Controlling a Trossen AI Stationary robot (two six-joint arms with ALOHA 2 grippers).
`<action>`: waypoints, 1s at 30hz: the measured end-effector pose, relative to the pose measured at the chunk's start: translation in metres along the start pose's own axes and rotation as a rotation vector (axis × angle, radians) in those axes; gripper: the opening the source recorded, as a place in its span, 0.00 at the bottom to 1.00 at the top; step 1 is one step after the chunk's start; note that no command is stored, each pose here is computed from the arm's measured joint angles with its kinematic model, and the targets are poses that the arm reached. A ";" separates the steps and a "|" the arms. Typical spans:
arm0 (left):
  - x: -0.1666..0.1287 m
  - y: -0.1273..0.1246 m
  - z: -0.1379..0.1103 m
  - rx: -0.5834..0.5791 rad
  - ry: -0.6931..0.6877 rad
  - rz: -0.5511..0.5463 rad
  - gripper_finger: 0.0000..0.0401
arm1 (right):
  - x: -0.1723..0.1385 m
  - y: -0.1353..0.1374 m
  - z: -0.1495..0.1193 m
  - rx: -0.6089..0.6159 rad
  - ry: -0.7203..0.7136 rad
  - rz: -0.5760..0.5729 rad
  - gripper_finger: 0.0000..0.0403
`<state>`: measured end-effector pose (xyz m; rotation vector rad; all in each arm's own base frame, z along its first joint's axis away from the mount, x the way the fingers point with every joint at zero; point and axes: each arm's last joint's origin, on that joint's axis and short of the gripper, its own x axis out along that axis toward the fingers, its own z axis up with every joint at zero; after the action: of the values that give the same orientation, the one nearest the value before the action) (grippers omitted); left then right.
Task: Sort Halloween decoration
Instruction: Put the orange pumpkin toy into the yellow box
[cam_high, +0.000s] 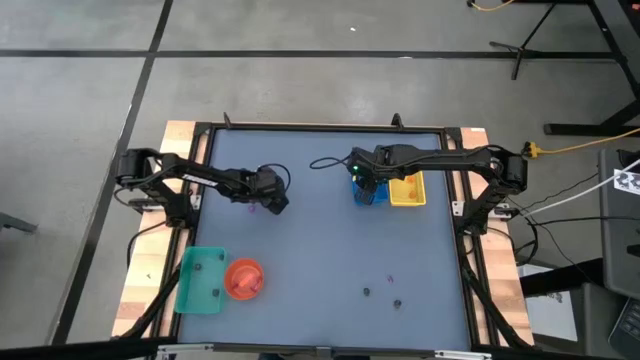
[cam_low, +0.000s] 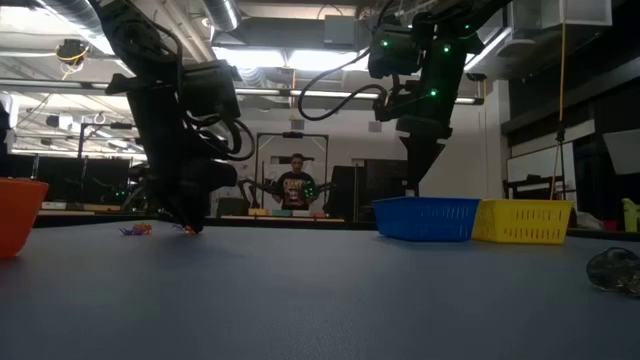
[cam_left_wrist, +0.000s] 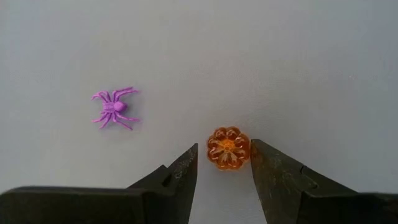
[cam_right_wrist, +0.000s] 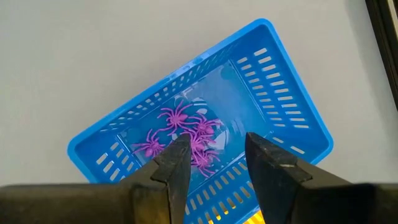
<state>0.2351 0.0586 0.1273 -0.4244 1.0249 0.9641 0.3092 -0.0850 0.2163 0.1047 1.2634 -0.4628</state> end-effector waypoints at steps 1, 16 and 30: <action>0.001 0.000 0.000 -0.002 0.003 0.003 0.33 | 0.000 0.000 0.000 0.000 0.000 0.000 0.38; 0.008 0.001 0.002 -0.018 0.019 0.003 0.28 | 0.000 0.000 0.000 0.000 0.000 0.000 0.38; 0.008 0.002 0.002 -0.016 0.021 0.006 0.20 | 0.000 0.000 0.000 0.000 0.000 0.000 0.38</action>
<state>0.2361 0.0645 0.1216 -0.4461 1.0382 0.9752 0.3092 -0.0850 0.2163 0.1046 1.2634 -0.4627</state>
